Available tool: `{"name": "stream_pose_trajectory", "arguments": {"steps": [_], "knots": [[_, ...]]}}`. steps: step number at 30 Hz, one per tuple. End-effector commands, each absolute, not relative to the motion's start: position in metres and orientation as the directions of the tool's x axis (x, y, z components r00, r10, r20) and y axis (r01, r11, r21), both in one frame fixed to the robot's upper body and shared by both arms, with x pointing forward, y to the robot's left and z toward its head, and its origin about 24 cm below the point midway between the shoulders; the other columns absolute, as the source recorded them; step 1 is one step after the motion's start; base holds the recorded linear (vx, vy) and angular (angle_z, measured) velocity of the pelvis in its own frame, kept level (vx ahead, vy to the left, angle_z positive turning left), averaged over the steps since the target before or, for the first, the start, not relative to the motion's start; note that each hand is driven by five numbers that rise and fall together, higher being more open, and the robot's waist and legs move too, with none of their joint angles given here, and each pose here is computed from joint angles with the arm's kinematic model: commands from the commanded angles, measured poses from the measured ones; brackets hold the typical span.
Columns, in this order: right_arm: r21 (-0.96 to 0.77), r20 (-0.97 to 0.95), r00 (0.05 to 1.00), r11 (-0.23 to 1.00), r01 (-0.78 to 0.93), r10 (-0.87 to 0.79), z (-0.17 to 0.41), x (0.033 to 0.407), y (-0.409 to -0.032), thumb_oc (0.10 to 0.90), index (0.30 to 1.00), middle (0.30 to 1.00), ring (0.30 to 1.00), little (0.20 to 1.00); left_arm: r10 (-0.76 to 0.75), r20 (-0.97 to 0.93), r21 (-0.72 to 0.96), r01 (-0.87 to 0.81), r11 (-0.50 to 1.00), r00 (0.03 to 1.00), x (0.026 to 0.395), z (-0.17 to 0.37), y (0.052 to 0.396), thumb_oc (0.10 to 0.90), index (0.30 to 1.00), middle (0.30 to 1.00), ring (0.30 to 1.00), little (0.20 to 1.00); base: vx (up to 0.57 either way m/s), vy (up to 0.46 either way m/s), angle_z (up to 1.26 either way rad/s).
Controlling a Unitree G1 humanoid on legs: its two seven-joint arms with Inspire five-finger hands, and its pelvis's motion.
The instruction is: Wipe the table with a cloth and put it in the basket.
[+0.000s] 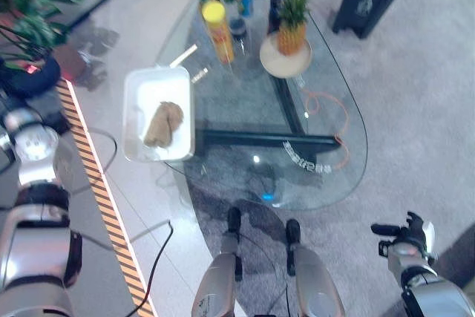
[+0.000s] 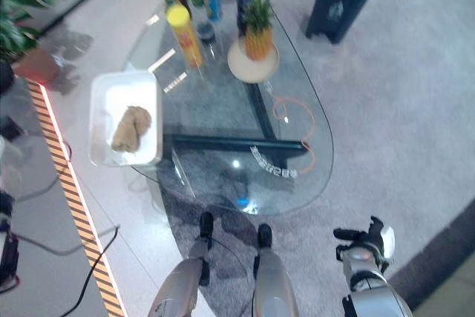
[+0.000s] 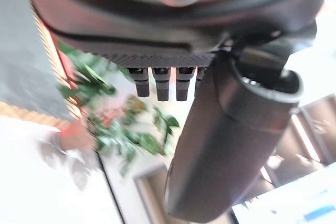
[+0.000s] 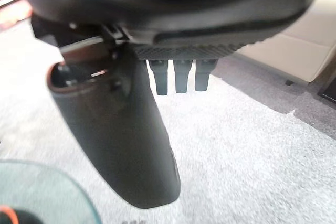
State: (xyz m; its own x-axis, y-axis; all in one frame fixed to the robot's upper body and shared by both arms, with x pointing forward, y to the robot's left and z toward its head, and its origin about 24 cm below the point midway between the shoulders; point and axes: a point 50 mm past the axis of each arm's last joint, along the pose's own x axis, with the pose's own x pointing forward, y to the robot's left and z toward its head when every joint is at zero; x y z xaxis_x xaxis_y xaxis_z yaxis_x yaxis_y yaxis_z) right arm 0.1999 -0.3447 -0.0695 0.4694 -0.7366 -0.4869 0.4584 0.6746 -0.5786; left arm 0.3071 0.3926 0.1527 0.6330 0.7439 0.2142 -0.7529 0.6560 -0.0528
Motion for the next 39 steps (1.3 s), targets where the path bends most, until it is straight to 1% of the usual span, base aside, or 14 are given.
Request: {"name": "stream_pose_trajectory", "arguments": {"steps": [1, 3, 4, 8, 11, 14, 18, 20, 22, 24, 25, 26, 32, 39], "knots": [[-0.669, -0.532, 0.367, 0.644, 0.371, -0.763, -0.093, 0.148, -0.351, 0.800, 0.900, 0.900, 0.900, 0.900, 0.744, 0.226, -0.043, -0.757, 0.652, 0.629, 0.285, 0.135, 0.406, 0.800, 0.900, 0.900, 0.900, 0.900, 0.17, -0.044, 0.19], [-0.678, -0.587, 0.337, 0.674, 0.292, -0.736, -0.107, 0.128, -0.341, 0.800, 0.900, 0.900, 0.900, 0.900, 0.748, 0.051, 0.050, -0.750, 0.659, 0.661, 0.261, 0.075, 0.401, 0.800, 0.900, 0.900, 0.900, 0.900, 0.15, -0.021, 0.08], [-0.680, -0.600, 0.330, 0.682, 0.269, -0.728, -0.110, 0.123, -0.338, 0.800, 0.900, 0.900, 0.900, 0.900, 0.745, -0.011, 0.080, -0.742, 0.665, 0.667, 0.252, 0.055, 0.399, 0.800, 0.900, 0.900, 0.900, 0.900, 0.13, -0.008, 0.06], [-0.669, -0.667, 0.304, 0.727, 0.157, -0.680, -0.122, 0.106, -0.327, 0.800, 0.900, 0.900, 0.900, 0.900, 0.718, -0.202, 0.236, -0.679, 0.696, 0.666, 0.222, -0.002, 0.385, 0.800, 0.900, 0.900, 0.900, 0.900, 0.09, 0.002, 0.12], [-0.641, -0.720, 0.291, 0.764, 0.071, -0.630, -0.130, 0.098, -0.320, 0.800, 0.900, 0.900, 0.900, 0.900, 0.684, -0.372, 0.264, -0.635, 0.726, 0.627, 0.198, -0.038, 0.377, 0.800, 0.900, 0.900, 0.900, 0.900, 0.08, 0.015, 0.00], [-0.600, -0.773, 0.270, 0.800, -0.013, -0.575, -0.137, 0.090, -0.310, 0.800, 0.900, 0.900, 0.900, 0.900, 0.579, -0.552, 0.304, -0.501, 0.810, 0.600, 0.173, -0.076, 0.355, 0.800, 0.900, 0.900, 0.900, 0.900, 0.07, 0.017, -0.04], [-0.554, -0.819, 0.232, 0.829, -0.080, -0.525, -0.142, 0.083, -0.304, 0.800, 0.900, 0.900, 0.900, 0.900, 0.430, -0.731, 0.261, -0.366, 0.893, 0.530, 0.142, -0.110, 0.327, 0.800, 0.900, 0.900, 0.900, 0.900, 0.05, 0.030, -0.04], [-0.536, -0.834, 0.221, 0.838, -0.103, -0.506, -0.143, 0.082, -0.301, 0.800, 0.900, 0.900, 0.900, 0.900, 0.351, -0.809, 0.237, -0.285, 0.929, 0.471, 0.128, -0.124, 0.312, 0.800, 0.900, 0.900, 0.900, 0.900, 0.04, 0.017, -0.03], [-0.521, -0.845, 0.222, 0.842, -0.137, -0.487, -0.145, 0.083, -0.298, 0.800, 0.900, 0.900, 0.900, 0.900, 0.287, -0.869, 0.222, -0.200, 0.954, 0.404, 0.115, -0.135, 0.299, 0.800, 0.900, 0.900, 0.900, 0.900, 0.03, 0.019, -0.03], [-0.507, -0.854, 0.223, 0.848, -0.155, -0.470, -0.146, 0.084, -0.295, 0.800, 0.900, 0.900, 0.900, 0.900, 0.258, -0.892, 0.221, -0.141, 0.965, 0.372, 0.107, -0.140, 0.292, 0.800, 0.900, 0.900, 0.900, 0.900, 0.00, 0.000, 0.00], [-0.507, -0.854, 0.223, 0.848, -0.155, -0.470, -0.146, 0.084, -0.295, 0.800, 0.900, 0.900, 0.900, 0.900, 0.258, -0.892, 0.221, -0.141, 0.965, 0.372, 0.107, -0.140, 0.292, 0.800, 0.900, 0.900, 0.900, 0.900, 0.00, 0.000, 0.00], [-0.499, -0.859, 0.227, 0.849, -0.174, -0.459, -0.146, 0.085, -0.294, 0.800, 0.900, 0.900, 0.900, 0.900, 0.238, -0.910, 0.221, -0.089, 0.971, 0.338, 0.102, -0.144, 0.287, 0.800, 0.900, 0.900, 0.900, 0.900, 0.00, 0.000, 0.00], [-0.481, -0.872, 0.214, 0.851, -0.213, -0.439, -0.148, 0.086, -0.289, 0.800, 0.900, 0.900, 0.900, 0.900, 0.237, -0.928, 0.269, 0.075, 0.960, 0.288, 0.098, -0.148, 0.280, 0.800, 0.900, 0.900, 0.900, 0.900, 0.00, 0.000, 0.00], [-0.463, -0.884, 0.220, 0.840, -0.285, -0.412, -0.149, 0.089, -0.283, 0.800, 0.900, 0.900, 0.900, 0.900, 0.211, -0.945, 0.248, 0.125, 0.961, 0.250, 0.097, -0.151, 0.272, 0.800, 0.900, 0.900, 0.900, 0.900, 0.00, 0.000, 0.00]]}}
